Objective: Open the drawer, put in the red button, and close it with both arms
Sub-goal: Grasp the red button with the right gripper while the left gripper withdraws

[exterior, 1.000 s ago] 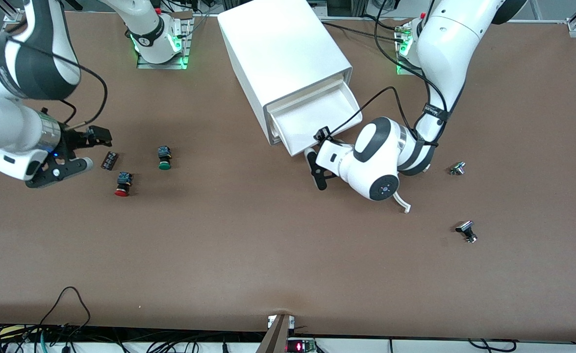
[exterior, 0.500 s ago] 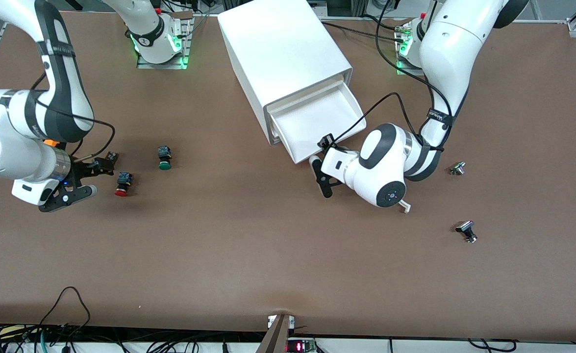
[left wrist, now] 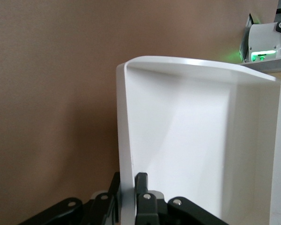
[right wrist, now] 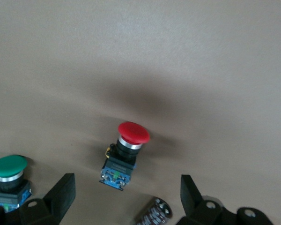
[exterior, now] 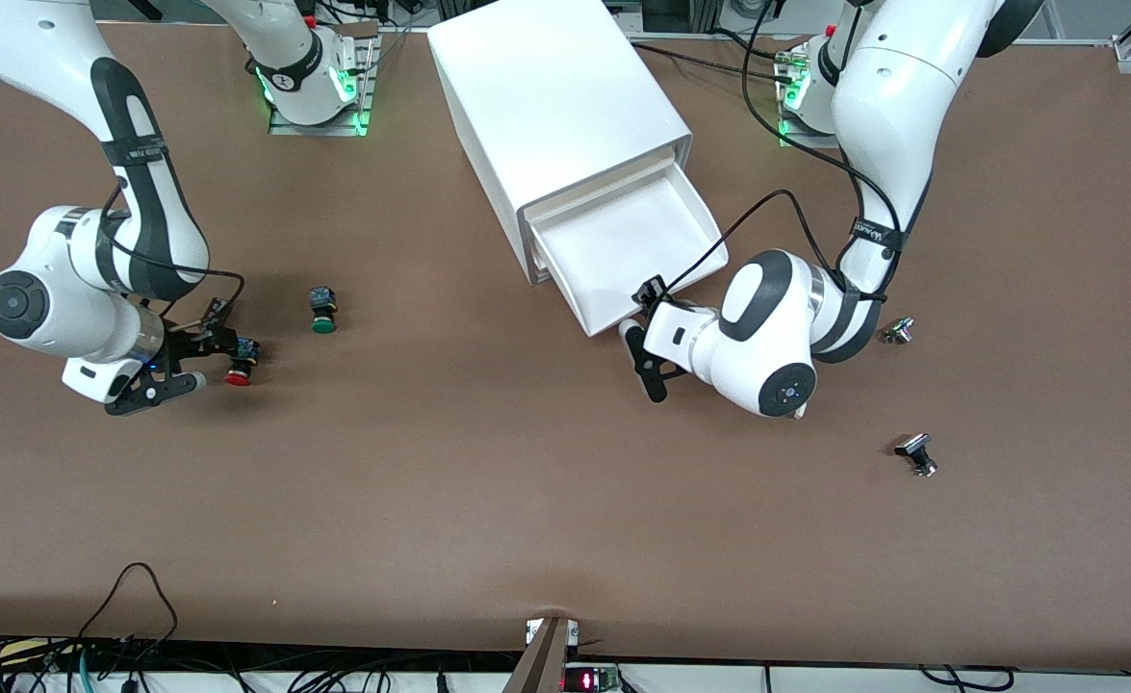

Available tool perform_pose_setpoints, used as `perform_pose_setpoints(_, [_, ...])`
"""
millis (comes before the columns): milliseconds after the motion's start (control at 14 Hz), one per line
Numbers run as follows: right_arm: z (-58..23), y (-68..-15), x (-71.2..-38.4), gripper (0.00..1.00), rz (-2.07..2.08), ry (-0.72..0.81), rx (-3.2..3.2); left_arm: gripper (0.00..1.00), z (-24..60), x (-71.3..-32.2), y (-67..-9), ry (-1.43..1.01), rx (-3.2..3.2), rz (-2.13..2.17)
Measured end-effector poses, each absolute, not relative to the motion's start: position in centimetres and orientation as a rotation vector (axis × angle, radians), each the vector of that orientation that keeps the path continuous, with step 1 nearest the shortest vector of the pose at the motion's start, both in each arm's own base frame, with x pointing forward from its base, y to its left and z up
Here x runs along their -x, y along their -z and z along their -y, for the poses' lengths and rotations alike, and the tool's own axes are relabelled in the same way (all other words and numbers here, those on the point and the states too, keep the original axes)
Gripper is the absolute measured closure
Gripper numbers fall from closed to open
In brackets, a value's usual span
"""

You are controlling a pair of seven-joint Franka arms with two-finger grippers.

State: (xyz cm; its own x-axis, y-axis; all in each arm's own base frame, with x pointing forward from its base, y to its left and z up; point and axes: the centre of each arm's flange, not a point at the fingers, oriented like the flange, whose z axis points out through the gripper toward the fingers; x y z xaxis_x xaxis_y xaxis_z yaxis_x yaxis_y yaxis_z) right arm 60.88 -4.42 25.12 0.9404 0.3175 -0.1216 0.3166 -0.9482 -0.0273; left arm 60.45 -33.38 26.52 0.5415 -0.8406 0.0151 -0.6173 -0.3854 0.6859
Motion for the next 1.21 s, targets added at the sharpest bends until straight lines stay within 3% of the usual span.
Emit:
perform_pose_setpoints(429, [4.5,-21.6,-60.6,0.02,0.424,-0.199,3.062,0.84,33.1,-61.1,-26.6,0.43,-2.147,1.171])
perform_pose_setpoints(500, [4.6,-21.2,-60.5,0.03,0.421,-0.199,3.063,0.78,33.1,-61.5,-26.4,0.402,-2.17,1.167])
perform_pose_setpoints(643, [4.7,-20.4,-59.9,0.08,0.416,-0.18,3.071,0.59,32.8,-62.2,-25.7,0.363,-2.22,1.176])
perform_pose_setpoints(1000, [4.8,-19.2,-59.1,0.22,0.395,-0.172,3.07,0.04,32.6,-62.8,-25.4,0.33,-2.248,1.174])
perform_pose_setpoints(1071, [4.8,-19.1,-59.1,0.22,0.392,-0.171,3.07,0.0,32.5,-62.9,-25.5,0.327,-2.251,1.172])
perform_pose_setpoints(1214, [4.7,-18.9,-59.2,0.27,0.393,-0.163,3.071,0.0,32.4,-63.3,-26.2,0.322,-2.259,1.164])
